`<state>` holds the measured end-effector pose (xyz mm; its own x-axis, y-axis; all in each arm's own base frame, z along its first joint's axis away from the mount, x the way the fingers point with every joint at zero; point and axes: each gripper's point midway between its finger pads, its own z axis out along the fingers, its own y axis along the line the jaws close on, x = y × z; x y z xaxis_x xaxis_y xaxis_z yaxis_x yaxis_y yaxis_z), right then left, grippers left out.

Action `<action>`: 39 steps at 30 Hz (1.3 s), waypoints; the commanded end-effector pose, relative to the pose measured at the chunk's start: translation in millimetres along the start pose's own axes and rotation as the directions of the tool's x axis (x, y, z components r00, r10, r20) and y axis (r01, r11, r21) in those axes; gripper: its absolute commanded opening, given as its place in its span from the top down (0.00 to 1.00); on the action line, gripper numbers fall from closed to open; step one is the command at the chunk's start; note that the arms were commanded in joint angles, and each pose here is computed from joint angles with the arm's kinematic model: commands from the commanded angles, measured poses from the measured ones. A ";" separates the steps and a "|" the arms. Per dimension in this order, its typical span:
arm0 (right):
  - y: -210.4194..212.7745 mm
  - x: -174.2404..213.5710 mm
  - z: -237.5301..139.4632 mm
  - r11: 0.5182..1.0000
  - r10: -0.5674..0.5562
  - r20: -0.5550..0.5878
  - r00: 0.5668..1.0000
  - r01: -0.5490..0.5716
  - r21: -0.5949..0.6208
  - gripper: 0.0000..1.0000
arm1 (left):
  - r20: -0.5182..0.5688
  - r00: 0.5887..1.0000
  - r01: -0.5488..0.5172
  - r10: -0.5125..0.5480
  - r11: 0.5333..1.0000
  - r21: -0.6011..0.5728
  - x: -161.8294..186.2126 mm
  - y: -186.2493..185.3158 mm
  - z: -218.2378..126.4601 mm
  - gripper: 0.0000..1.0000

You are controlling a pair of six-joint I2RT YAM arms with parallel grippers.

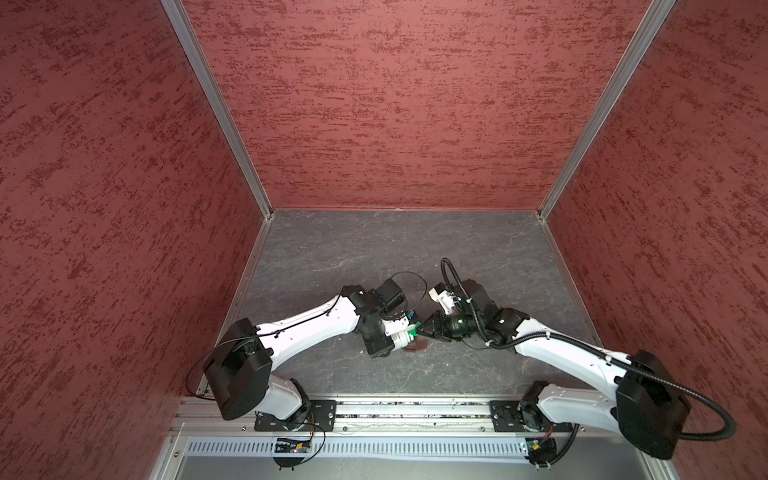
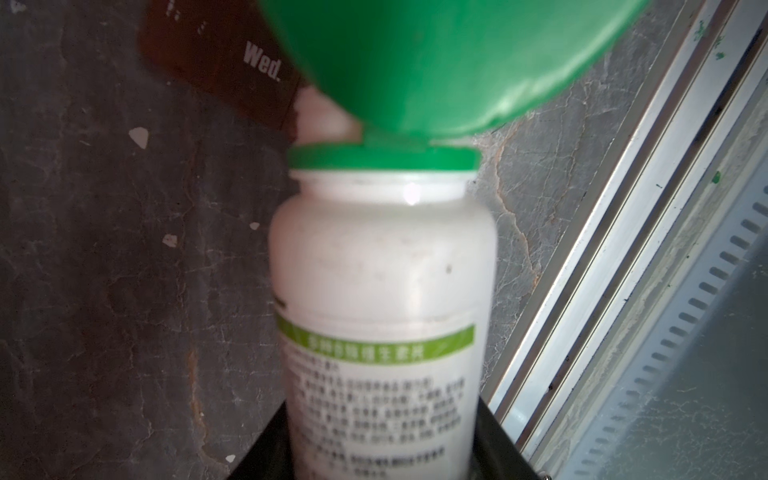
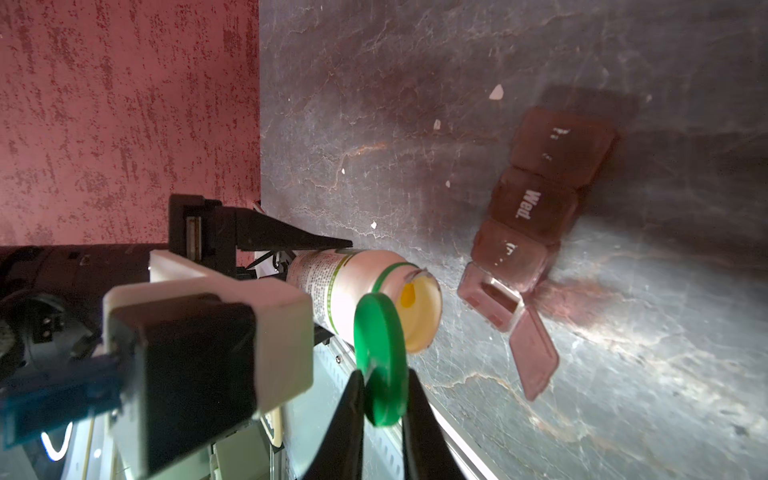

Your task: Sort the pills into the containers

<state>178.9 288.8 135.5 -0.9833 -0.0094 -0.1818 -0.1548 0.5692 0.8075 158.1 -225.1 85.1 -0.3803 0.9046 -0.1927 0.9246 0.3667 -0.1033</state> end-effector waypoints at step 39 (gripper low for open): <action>5.3 -6.9 -1.3 0.991 -0.011 0.164 0.986 0.032 -0.127 0.83 | -0.147 0.989 -0.025 0.029 0.999 0.030 6.6 -2.8 17.7 1.00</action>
<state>183.3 284.3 133.4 -0.9583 0.1089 -0.2642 -0.1758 0.5040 0.8456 149.5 -223.1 63.3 -0.3619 0.9304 -0.0576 0.9261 0.3518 -0.1361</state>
